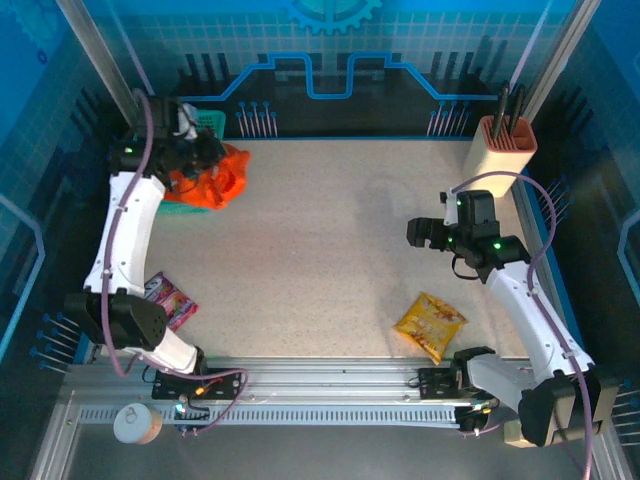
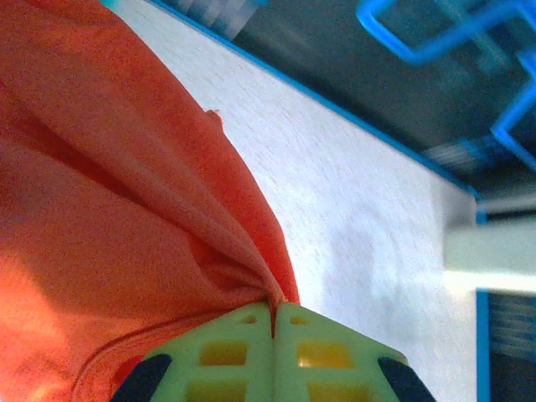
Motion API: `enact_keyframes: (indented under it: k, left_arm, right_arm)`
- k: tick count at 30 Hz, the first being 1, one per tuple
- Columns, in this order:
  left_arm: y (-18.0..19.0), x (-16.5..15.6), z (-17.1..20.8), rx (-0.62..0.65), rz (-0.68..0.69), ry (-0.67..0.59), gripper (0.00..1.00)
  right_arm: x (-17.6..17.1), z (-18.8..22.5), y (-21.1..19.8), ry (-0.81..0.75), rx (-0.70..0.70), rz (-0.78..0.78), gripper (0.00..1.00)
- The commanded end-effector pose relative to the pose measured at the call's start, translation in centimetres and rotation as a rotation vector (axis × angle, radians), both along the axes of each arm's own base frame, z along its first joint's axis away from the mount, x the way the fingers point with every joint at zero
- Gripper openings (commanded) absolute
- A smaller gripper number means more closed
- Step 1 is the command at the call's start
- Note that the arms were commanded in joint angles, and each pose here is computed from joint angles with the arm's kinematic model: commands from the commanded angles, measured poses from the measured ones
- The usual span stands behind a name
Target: Fold and stack the t-shirts
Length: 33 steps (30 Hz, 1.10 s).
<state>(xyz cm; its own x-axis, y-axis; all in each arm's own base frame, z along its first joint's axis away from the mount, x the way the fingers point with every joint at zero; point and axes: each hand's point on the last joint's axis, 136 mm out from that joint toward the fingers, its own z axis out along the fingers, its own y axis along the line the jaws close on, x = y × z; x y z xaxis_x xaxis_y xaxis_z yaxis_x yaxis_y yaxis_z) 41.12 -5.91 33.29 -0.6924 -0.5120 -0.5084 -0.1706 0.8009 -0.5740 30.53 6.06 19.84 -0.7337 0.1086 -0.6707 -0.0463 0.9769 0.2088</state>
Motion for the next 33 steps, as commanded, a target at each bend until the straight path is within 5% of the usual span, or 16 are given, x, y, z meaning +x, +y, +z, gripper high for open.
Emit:
enact_keyframes:
  k: [1, 12, 19, 22, 27, 33]
  left_arm:
    - [-4.8, -3.3, 1.1, -0.025, -0.154, -0.011, 0.0]
    - [-19.6, -7.3, -12.6, 0.048, -0.482, 0.256, 0.0]
    - [-28.1, -8.9, -19.7, 0.051, -0.628, 0.321, 0.0]
    - [-30.8, -9.1, -19.9, 0.036, -0.68, 0.29, 0.11]
    - [-32.7, -8.9, -18.5, 0.003, -0.718, 0.221, 0.51]
    - [-27.7, -7.7, -15.9, 0.182, -0.608, 0.133, 0.67]
  right_arm:
    - [-0.3, 1.7, 0.7, -0.027, 0.033, 0.011, 0.97]
    - [-1.0, 2.7, 1.0, -0.037, 0.051, 0.008, 0.97]
    - [-1.9, 3.8, 0.9, -0.052, 0.023, 0.029, 0.97]
    - [-2.5, 4.0, 1.1, -0.048, 0.001, 0.043, 0.98]
    - [-3.9, 3.5, 2.3, -0.031, -0.005, 0.083, 0.97]
    - [-7.2, 1.3, 7.2, 0.018, -0.006, 0.237, 0.95]
